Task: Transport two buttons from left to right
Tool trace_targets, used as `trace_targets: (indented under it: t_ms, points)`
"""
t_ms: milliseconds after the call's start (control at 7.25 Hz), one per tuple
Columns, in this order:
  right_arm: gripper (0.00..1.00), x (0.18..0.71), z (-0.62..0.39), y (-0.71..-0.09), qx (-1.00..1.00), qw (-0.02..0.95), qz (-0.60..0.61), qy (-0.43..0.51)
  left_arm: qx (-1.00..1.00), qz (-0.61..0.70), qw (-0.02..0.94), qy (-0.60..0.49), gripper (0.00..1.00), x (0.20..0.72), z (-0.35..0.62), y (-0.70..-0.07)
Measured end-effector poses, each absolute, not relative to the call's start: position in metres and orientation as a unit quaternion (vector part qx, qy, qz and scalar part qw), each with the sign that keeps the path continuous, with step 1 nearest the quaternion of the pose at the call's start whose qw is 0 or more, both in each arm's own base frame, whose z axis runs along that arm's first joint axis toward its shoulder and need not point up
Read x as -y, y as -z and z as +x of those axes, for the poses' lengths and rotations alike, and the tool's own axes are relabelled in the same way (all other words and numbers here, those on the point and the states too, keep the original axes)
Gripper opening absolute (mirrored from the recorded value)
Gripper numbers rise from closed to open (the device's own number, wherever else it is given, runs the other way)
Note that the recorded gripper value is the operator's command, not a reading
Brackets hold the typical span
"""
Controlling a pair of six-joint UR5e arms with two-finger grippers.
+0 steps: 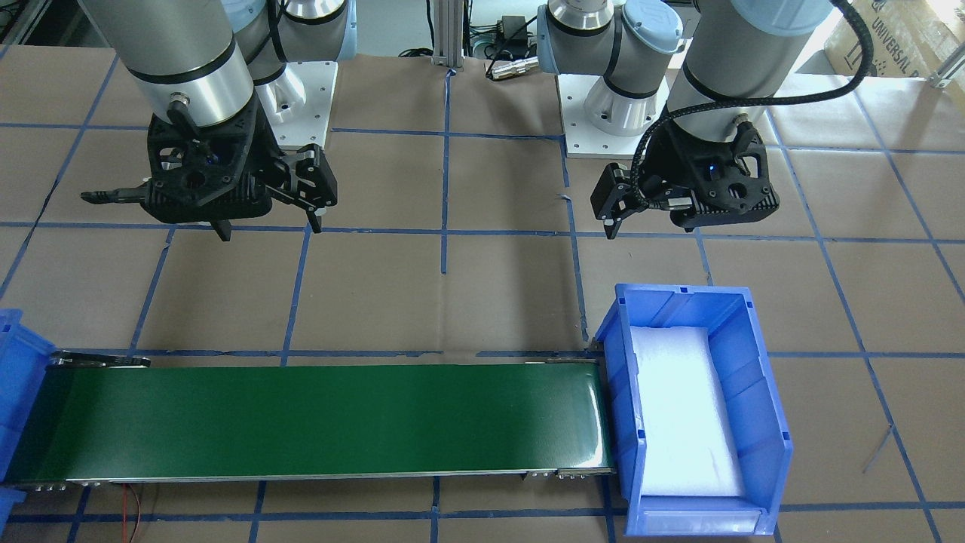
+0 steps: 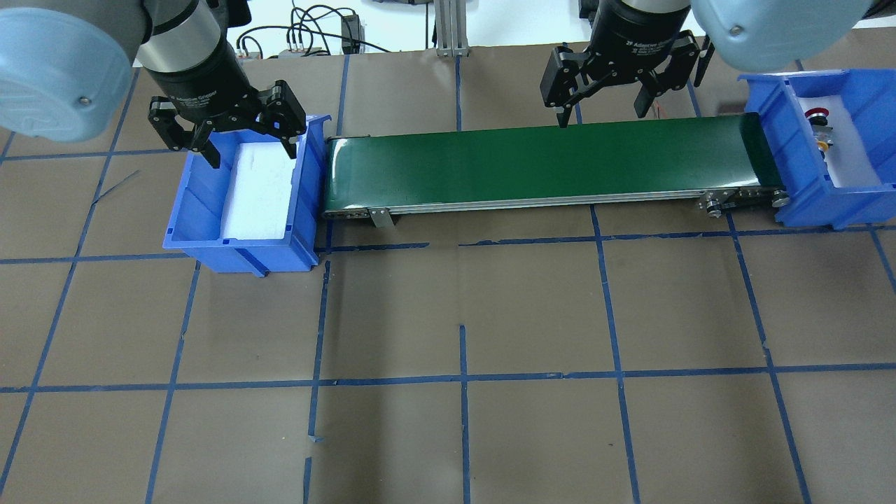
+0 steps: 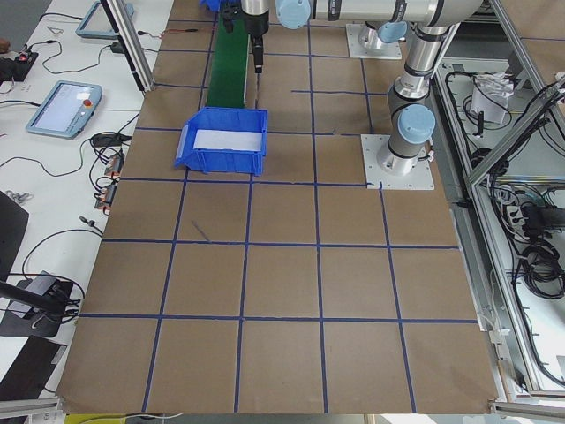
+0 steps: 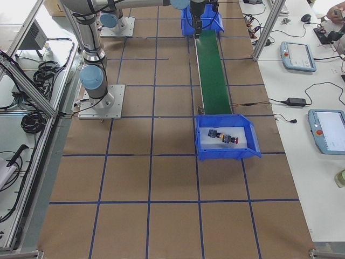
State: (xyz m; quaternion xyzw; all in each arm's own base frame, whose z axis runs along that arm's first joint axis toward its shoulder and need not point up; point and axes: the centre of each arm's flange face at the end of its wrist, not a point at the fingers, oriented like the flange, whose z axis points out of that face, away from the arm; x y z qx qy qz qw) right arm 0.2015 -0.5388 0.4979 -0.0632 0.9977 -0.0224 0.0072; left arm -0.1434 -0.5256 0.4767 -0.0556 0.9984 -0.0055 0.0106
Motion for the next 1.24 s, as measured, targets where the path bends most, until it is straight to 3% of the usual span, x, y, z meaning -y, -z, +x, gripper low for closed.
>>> trace_targets:
  t_ms: [1241]
  points:
    - [1.00, 0.542, 0.200, -0.486, -0.998, 0.007, -0.061, 0.009, -0.998, -0.056, 0.011, 0.005, 1.00, 0.525, -0.143, -0.475]
